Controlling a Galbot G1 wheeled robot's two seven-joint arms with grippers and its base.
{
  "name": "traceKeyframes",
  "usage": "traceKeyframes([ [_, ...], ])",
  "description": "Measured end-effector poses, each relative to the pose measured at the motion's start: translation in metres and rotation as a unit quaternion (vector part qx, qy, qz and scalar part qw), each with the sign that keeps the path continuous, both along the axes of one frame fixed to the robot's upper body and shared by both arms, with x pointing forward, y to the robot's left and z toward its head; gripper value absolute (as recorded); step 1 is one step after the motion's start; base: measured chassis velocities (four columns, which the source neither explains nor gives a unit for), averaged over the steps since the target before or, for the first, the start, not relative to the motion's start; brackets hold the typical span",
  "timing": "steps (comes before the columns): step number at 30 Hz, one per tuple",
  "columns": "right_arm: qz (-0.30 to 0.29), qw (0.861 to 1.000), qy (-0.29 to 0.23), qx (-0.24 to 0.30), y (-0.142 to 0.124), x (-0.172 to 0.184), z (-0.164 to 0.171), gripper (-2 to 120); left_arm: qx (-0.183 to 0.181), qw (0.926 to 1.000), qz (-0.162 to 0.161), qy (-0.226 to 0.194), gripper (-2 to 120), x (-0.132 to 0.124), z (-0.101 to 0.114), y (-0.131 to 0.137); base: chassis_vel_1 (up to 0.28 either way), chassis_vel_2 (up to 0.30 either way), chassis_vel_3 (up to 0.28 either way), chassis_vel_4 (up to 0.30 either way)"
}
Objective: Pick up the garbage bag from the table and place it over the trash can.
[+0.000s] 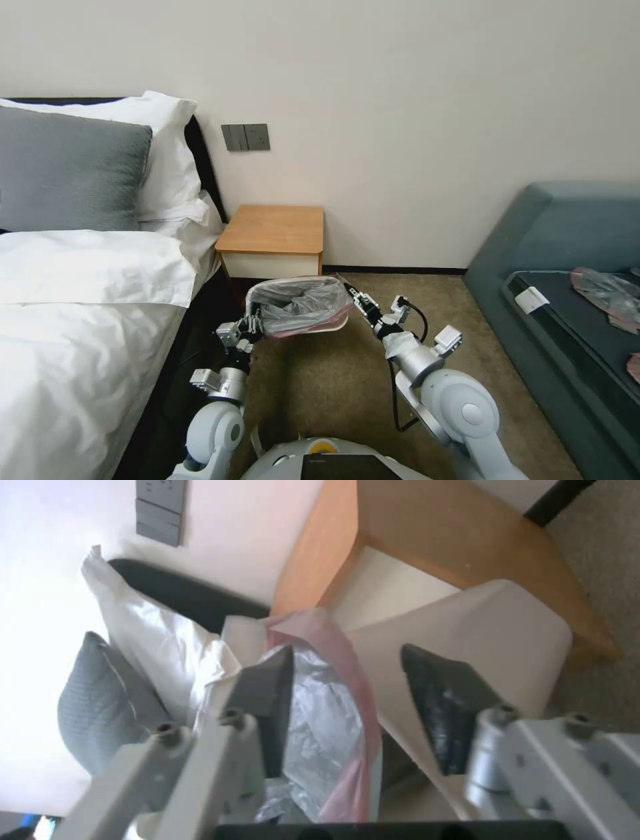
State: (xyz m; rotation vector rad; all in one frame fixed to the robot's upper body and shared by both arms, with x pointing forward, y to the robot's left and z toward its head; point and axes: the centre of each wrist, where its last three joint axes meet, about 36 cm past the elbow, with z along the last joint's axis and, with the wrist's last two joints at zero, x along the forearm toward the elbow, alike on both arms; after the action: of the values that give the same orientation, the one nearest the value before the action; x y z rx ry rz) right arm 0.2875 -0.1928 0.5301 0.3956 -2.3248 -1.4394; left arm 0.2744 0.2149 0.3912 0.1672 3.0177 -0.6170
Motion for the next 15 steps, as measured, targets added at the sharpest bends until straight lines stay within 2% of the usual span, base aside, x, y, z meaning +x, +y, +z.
traceKeyframes([
  [1,0.000,1.000,0.000,0.000,0.0000,0.0000,0.0000,43,0.000,1.0000,0.000,0.000,4,0.0000,0.0000,0.0000,0.000,0.000,0.000,0.000],
  [3,-0.001,1.000,0.000,0.000,-0.0002,0.0002,-0.0007,31,0.000,1.0000,0.000,0.000,4,0.0000,0.0001,-0.0002,0.000,0.000,0.000,0.000],
  [5,-0.001,1.000,0.000,0.001,-0.0001,0.0002,-0.0010,30,0.000,1.0000,0.000,-0.001,4,0.0001,0.0002,-0.0002,0.000,0.000,0.000,0.000],
  [7,-0.001,1.000,0.000,0.005,0.0003,0.0001,-0.0018,18,0.001,1.0000,-0.001,-0.002,4,0.0005,0.0007,0.0005,0.000,0.000,0.000,0.000],
  [9,-0.001,1.000,0.000,0.006,0.0006,0.0002,-0.0022,14,0.001,1.0000,-0.001,-0.002,4,0.0008,0.0009,0.0007,0.000,0.000,0.000,0.000],
  [12,-0.003,1.000,0.000,0.010,0.0017,0.0005,-0.0036,0,0.001,1.0000,-0.001,-0.004,4,0.0016,0.0014,0.0010,0.000,0.000,0.000,0.000],
  [15,-0.005,1.000,0.002,0.012,0.0023,-0.0006,-0.0049,0,0.000,1.0000,-0.001,-0.004,4,0.0021,0.0017,0.0008,0.000,0.000,0.000,0.000],
])
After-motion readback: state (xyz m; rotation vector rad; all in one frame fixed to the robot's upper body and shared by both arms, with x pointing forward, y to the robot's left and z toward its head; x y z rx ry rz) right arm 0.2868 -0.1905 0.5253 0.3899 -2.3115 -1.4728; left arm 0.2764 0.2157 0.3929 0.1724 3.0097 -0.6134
